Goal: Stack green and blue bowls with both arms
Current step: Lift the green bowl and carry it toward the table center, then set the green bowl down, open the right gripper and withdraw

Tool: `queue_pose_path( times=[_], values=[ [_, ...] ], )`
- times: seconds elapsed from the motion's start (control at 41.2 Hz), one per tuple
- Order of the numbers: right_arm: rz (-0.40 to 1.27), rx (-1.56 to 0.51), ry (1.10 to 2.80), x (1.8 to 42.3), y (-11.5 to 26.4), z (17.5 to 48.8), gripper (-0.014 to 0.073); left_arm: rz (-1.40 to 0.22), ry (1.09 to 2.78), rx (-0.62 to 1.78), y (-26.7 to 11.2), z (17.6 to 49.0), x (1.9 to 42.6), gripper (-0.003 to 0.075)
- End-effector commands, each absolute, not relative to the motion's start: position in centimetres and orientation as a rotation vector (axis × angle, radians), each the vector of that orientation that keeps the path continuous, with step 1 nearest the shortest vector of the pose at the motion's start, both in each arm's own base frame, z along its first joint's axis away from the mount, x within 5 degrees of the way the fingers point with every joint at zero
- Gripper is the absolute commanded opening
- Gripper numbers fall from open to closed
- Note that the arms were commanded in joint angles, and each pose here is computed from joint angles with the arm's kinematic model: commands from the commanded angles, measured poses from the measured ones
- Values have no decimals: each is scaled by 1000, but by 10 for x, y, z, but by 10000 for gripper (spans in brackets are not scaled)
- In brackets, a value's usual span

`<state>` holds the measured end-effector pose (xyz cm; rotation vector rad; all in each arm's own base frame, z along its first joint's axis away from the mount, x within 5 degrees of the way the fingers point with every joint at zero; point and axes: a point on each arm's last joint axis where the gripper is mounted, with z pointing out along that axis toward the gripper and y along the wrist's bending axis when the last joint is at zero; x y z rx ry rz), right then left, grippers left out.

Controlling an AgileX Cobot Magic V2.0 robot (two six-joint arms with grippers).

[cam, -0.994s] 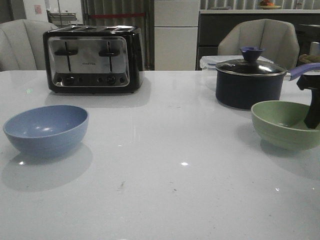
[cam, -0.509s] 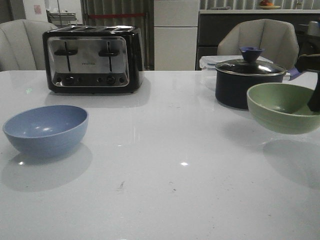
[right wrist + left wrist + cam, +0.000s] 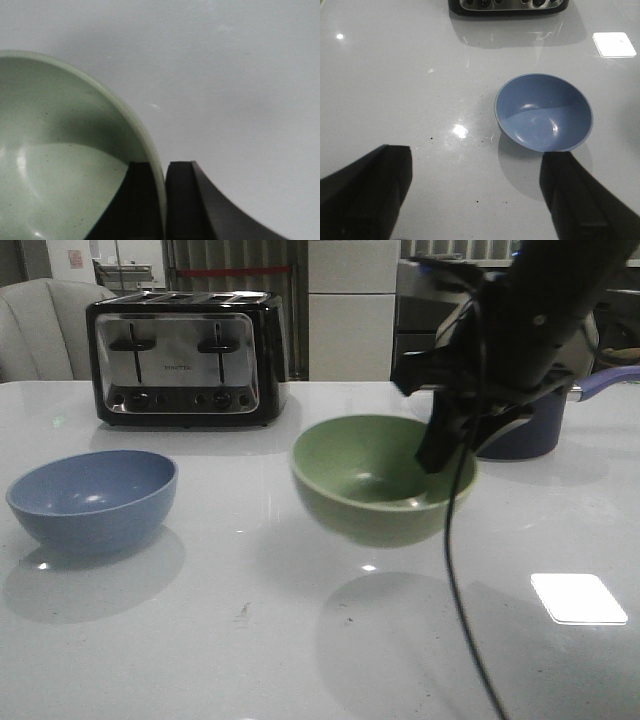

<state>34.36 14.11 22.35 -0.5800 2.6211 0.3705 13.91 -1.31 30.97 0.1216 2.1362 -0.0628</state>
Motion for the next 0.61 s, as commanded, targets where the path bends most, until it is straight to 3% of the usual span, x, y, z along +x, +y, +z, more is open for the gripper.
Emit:
queue_pose_path(
  times=[0.0, 0.267, 0.315, 0.485, 0.582],
  values=[
    [401, -635, 2516, 341, 164, 241, 121, -70, 2032, 112, -14, 325, 144, 581],
    [414, -729, 2567, 336, 190, 214, 138, -70, 2032, 112, -14, 325, 144, 581],
    [414, -731, 2573, 336, 190, 213, 176, -70, 2032, 112, -14, 325, 144, 581],
    [412, -726, 2563, 337, 190, 213, 454, -70, 2032, 112, -14, 325, 144, 581],
    [413, -719, 2538, 337, 190, 220, 490, -70, 2031, 112, -14, 325, 144, 581]
  ],
)
